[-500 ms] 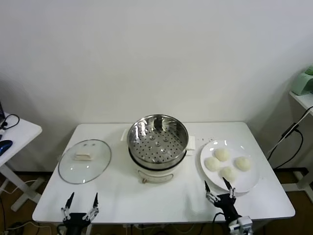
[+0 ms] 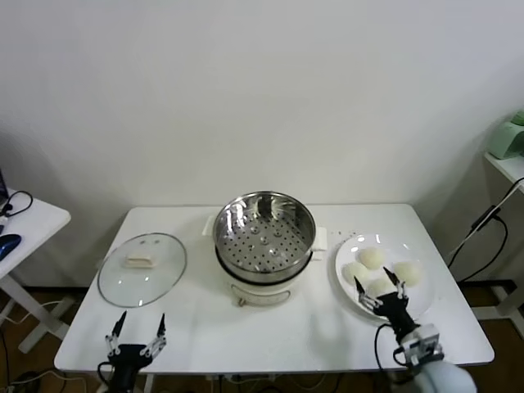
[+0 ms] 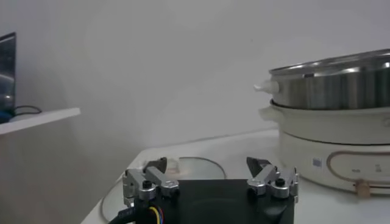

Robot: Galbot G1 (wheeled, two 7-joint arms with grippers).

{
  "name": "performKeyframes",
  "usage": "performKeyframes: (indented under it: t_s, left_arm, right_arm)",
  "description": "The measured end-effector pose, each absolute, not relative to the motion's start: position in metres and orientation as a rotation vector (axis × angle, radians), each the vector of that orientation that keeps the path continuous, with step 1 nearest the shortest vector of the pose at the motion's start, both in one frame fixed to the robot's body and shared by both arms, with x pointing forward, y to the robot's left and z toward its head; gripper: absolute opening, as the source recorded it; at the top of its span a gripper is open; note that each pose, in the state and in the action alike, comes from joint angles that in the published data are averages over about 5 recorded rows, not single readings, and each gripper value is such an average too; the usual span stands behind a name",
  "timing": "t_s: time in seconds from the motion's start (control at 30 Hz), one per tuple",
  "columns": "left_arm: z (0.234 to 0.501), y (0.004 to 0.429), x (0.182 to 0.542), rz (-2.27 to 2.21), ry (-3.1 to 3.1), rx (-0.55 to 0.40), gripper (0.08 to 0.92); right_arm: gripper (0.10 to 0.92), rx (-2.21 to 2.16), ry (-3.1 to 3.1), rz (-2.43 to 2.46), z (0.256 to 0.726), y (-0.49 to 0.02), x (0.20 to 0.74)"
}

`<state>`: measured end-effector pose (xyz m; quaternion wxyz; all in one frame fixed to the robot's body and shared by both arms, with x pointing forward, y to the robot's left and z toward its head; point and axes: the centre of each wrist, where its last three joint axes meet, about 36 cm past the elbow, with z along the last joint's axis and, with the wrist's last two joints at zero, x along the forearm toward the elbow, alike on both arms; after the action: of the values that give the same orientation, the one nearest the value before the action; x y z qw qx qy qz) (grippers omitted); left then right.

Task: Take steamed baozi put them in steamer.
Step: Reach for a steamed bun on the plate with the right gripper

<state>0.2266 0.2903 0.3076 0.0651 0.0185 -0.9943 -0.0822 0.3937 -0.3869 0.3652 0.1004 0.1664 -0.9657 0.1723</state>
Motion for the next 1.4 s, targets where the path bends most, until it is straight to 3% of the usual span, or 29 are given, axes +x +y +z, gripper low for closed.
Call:
performKeyframes:
  t_s: [0.3,0.77,1.4]
  left_arm:
    - [0.308,0.292,0.241,-0.267,-3.016,0.038,0.823]
    - [0.316,0.284,0.253,-0.263,-3.047,0.035,0.823]
    - [0.325,0.287,0.26,-0.275,-3.052,0.061,0.823]
  right_arm:
    - [0.823,0.89,-2.561,0.877,0.428,-0.441,0.49]
    - [0.823,1.277,-1.809,1.312,0.514,-0.47,0.621]
    - [0.823,1.318,-1.367,1.358,0.49,-0.43,0.698]
